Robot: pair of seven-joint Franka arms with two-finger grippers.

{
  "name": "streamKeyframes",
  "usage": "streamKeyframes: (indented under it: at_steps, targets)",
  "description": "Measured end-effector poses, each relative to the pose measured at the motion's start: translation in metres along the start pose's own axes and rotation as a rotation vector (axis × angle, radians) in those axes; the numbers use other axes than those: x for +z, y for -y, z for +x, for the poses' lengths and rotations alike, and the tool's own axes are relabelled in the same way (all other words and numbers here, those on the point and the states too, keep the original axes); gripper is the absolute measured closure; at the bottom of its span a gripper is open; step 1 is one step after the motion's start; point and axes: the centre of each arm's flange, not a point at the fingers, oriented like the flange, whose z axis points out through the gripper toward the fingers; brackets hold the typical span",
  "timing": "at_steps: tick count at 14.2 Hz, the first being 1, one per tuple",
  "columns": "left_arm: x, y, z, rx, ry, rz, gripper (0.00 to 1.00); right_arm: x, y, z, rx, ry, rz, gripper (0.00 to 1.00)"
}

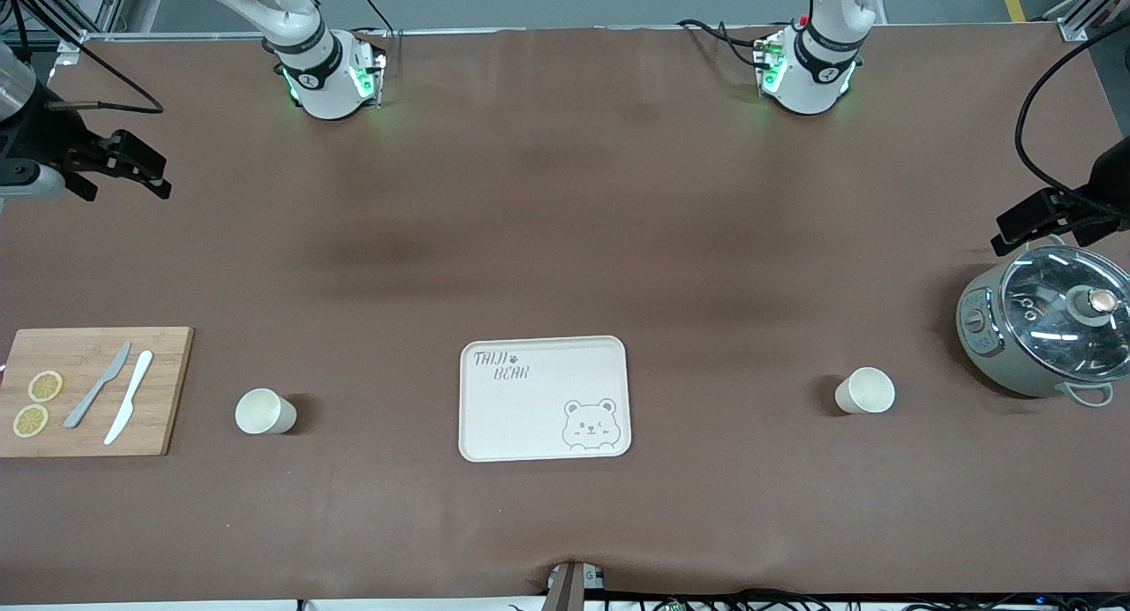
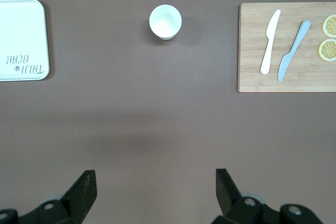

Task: Place white IKEA cup upright on tray with both arms
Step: 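Reach the left gripper down toward the white cup beside the pot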

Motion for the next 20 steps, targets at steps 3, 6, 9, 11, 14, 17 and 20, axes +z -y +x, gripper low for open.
streamKeyframes:
  at_steps: [3,6,9,11,14,17,20]
  targets:
    - [0.003,0.001,0.0,0.002,0.003,0.019,0.0,0.0,0.0,0.001,0.001,-0.001,0.0,0.0]
    - [0.016,-0.003,0.002,0.011,0.034,0.045,0.0,0.0,0.0,0.002,0.001,0.0,0.0,0.0]
    - [0.044,-0.005,0.01,0.013,0.081,0.056,0.0,0.0,0.0,0.002,0.0,0.001,0.0,0.0]
    - [0.064,-0.007,0.018,0.014,0.109,0.063,0.0,0.001,0.001,0.001,-0.002,0.018,0.0,0.0]
    - [0.093,-0.01,0.034,0.015,0.105,0.07,0.0,0.001,0.002,0.0,-0.003,0.026,0.0,0.0]
    - [0.121,-0.011,0.052,0.015,0.072,0.071,0.0,-0.004,0.003,0.001,-0.006,0.017,-0.001,0.0]
    - [0.158,-0.012,0.073,0.017,0.036,0.074,0.0,-0.004,0.004,0.002,-0.008,0.02,-0.003,0.0]
